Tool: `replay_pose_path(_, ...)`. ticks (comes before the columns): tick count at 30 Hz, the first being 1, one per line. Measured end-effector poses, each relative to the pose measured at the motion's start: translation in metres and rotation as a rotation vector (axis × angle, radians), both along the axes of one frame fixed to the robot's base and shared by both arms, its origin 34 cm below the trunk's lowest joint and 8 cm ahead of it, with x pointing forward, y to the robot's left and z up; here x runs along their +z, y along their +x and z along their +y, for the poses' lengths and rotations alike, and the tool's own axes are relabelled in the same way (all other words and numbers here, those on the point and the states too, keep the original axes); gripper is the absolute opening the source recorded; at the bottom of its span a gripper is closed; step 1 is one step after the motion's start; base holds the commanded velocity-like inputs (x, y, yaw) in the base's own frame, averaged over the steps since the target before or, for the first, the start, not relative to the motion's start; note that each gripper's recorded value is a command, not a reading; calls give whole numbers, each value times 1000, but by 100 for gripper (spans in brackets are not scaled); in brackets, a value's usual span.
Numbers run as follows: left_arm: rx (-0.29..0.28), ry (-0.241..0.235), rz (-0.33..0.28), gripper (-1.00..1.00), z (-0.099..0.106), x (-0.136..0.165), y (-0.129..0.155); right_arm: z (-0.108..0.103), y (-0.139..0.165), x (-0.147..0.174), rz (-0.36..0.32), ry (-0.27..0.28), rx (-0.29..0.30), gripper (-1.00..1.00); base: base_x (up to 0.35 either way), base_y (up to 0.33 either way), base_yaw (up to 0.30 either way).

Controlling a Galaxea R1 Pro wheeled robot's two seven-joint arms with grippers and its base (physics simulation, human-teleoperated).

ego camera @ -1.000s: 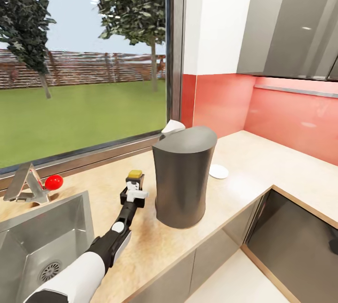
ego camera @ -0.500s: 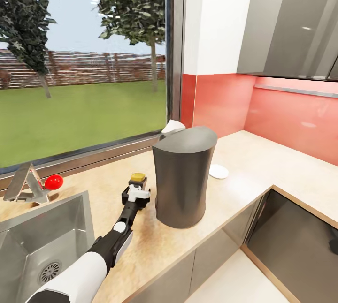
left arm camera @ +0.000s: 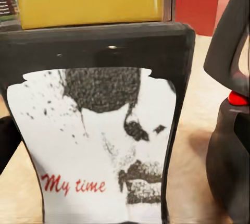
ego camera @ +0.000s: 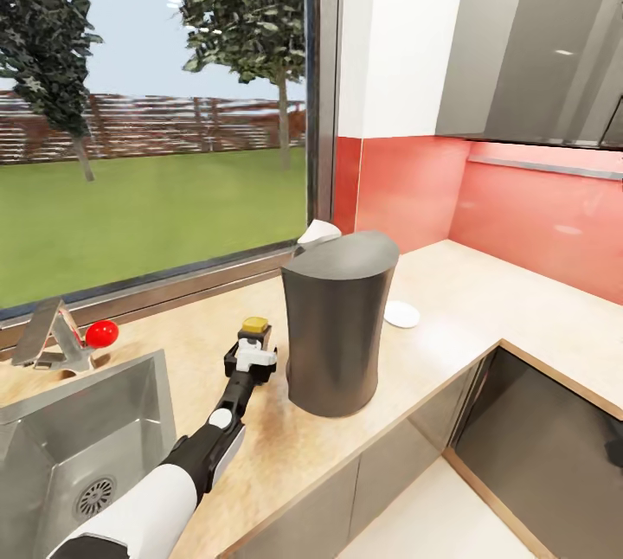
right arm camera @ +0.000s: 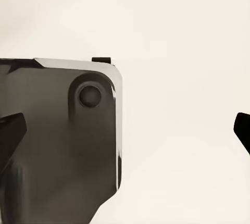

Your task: Set up a coffee station on the kitchen countertop: keep the coffee maker on the countertop, move the bottle of coffee from the kitchen shelf to the counter next to the coffee maker, place a paper coffee filter on top of the coffee maker, put the saucer next to the coffee maker with the coffee cup on the saucer, and place the electric kettle next to the coffee maker.

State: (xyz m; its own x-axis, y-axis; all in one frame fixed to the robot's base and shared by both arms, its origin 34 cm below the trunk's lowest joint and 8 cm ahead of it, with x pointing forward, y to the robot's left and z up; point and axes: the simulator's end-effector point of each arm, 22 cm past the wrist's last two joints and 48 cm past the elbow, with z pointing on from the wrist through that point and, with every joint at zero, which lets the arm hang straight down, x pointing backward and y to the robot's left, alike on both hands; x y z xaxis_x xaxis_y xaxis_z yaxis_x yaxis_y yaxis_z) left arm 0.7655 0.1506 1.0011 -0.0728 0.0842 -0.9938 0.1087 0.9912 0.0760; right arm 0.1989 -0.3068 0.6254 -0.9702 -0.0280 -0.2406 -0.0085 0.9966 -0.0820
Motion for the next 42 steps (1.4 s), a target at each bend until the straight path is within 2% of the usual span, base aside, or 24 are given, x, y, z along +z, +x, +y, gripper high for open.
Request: replay_pose_path(42,1,0,-7,100,1,4,1,1,0,0,0,2,0,100,-15,0,0)
